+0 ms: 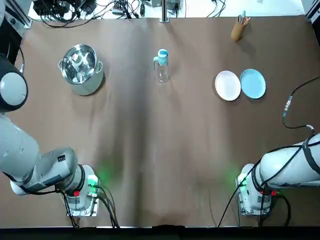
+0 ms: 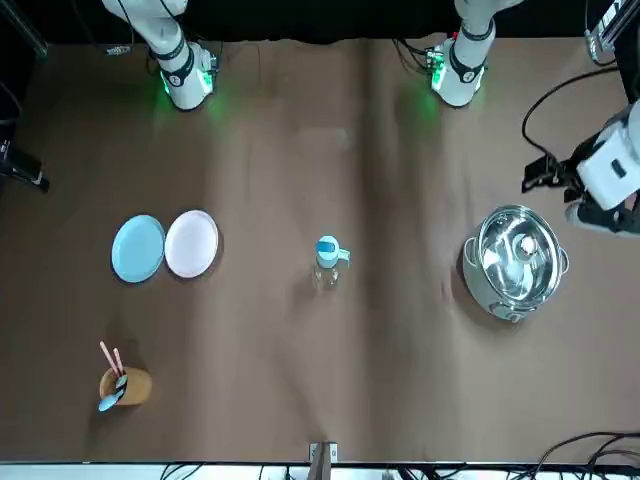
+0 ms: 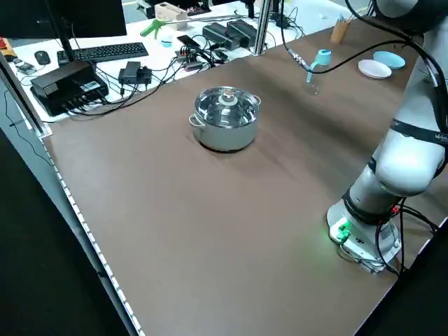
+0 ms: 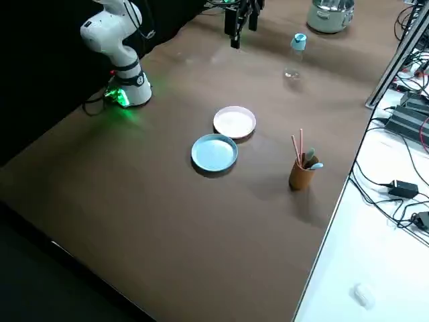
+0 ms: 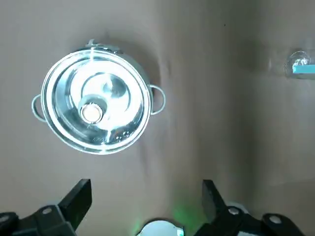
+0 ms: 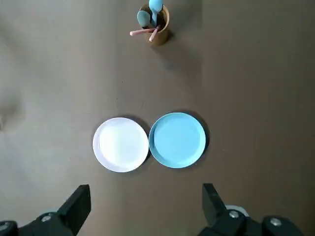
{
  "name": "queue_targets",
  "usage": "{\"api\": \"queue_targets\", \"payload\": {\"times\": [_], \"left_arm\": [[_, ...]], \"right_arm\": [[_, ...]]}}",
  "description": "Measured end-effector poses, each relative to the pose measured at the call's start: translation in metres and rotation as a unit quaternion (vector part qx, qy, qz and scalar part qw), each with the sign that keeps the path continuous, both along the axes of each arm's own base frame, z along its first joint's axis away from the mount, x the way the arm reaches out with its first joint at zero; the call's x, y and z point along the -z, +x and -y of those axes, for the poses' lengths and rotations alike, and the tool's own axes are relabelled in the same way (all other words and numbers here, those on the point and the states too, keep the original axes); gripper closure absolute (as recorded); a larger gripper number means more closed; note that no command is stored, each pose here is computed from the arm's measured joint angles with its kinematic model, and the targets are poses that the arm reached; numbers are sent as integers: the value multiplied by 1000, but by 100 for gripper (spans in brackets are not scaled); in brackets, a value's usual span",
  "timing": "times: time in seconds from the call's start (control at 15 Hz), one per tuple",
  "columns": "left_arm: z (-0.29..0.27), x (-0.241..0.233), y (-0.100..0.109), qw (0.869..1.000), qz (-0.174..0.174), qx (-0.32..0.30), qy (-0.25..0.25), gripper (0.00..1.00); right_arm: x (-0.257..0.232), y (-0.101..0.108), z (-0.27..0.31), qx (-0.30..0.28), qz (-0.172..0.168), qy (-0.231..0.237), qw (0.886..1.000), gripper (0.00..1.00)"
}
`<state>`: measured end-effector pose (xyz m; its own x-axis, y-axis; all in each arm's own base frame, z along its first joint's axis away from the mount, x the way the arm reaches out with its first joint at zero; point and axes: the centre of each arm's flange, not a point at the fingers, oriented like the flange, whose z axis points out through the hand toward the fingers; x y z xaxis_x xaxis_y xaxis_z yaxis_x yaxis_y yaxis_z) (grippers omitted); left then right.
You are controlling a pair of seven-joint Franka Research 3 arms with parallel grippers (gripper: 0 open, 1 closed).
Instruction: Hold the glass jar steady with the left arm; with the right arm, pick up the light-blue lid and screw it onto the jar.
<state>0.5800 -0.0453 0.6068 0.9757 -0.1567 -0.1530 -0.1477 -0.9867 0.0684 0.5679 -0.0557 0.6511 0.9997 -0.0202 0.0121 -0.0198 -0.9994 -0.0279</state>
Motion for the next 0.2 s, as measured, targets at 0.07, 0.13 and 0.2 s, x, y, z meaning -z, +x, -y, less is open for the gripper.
{"api": "queue_targets", "payload": {"times": [0.07, 0.13, 0.2], "left_arm": [[-2, -5, -4, 1000, 1, -2, 6, 1], [-5, -9, -6, 1000, 4, -2, 18, 1], [-7, -11, -7, 1000, 6, -2, 31, 1]], "right_arm": [[0, 0, 0, 0, 0, 0, 1000, 0], [0, 0, 0, 0, 0, 0, 1000, 0], [0, 0, 0, 0, 0, 0, 1000, 0]]}}
